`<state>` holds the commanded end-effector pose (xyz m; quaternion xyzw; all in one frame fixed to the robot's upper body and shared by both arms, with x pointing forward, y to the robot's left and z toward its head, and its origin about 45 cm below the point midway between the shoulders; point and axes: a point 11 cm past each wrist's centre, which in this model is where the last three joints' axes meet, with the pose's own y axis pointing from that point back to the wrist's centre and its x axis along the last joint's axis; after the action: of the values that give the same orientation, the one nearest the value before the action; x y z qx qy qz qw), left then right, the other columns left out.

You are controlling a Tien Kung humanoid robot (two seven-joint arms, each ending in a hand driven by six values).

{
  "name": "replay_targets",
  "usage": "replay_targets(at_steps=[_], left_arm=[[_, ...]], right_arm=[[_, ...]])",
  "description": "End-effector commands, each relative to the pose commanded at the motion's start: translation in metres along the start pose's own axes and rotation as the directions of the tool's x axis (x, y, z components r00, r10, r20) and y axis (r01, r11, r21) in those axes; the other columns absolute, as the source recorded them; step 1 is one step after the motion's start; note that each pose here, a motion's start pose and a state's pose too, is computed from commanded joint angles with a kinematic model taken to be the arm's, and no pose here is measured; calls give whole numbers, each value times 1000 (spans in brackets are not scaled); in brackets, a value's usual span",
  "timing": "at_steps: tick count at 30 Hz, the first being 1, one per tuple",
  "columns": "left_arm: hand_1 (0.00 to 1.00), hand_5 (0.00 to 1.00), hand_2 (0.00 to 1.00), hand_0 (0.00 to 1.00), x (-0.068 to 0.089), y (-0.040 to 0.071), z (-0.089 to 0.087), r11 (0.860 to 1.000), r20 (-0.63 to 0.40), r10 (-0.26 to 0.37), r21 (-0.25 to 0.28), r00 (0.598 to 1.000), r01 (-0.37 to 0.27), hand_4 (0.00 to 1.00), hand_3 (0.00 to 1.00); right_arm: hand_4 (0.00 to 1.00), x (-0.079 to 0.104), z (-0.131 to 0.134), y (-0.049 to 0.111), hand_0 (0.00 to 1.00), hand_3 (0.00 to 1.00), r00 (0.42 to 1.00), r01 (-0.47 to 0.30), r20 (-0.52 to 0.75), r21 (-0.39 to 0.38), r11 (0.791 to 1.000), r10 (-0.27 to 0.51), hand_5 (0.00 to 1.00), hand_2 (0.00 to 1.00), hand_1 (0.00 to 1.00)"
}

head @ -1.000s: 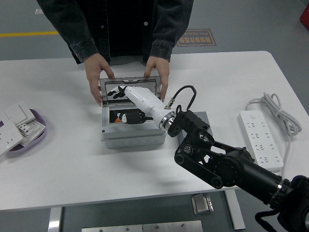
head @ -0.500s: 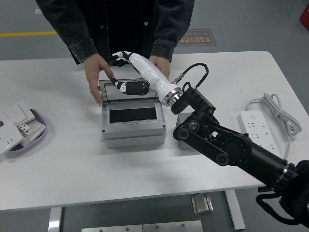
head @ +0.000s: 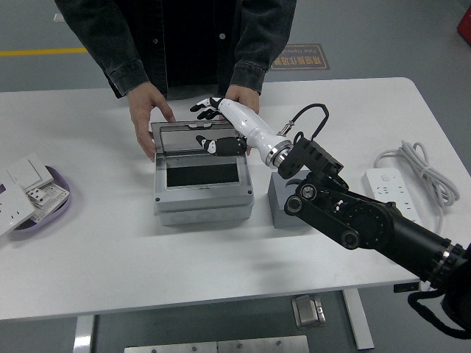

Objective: Pick up the cylinder from the cube,place it in the box,flap close box

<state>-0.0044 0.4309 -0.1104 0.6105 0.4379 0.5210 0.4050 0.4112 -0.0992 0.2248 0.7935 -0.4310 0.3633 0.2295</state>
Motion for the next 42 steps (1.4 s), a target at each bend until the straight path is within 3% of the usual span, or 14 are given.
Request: replay_targets(at_steps=[8, 13, 21, 24, 30, 36, 42], left_arm=[[579, 277, 557, 598, -2, 0, 0, 1000, -4, -4, -4, 1000, 4, 671, 603], [580, 276, 557, 598, -3, 0, -1, 1000, -5, -4, -3, 1000, 4, 671, 603], [581, 276, 557, 598, -2, 0, 1, 1000, -8, -1, -9, 1000, 1, 671, 603], [580, 273, 557, 598, -2, 0, 1, 1000, -9, -1, -10, 1000, 1, 670, 602], [579, 273, 557, 598, -1, 0, 0, 1000, -11, 1, -8, 1000, -1, 670, 603], [579, 273, 557, 598, -1, 0, 2, 1000, -14, -1, -13, 1000, 0, 670, 602], [579, 272, 557, 598, -1, -1, -3, 1000, -21, -2, -5, 1000, 2, 670, 602]], right_arm=[[646, -3, -6, 26, 788, 717, 990, 3, -141, 16, 1000, 0, 84, 661, 687], [639, -2, -11, 37, 772, 720, 988, -19, -150, 36, 999, 25, 104, 659, 680], [620, -33, 2, 49, 750, 713, 995, 68, 66, 47, 997, -71, 121, 656, 674], [599, -34, 4, 51, 748, 715, 985, 67, 158, 49, 997, -74, 124, 657, 672], [589, -19, 10, 53, 760, 722, 955, 9, 298, 21, 1000, -15, 159, 668, 679], [587, 13, 20, 69, 765, 721, 929, -128, 351, 1, 992, 120, 161, 670, 682], [586, 45, 37, 95, 754, 714, 856, -307, 427, -32, 951, 291, 168, 667, 672]])
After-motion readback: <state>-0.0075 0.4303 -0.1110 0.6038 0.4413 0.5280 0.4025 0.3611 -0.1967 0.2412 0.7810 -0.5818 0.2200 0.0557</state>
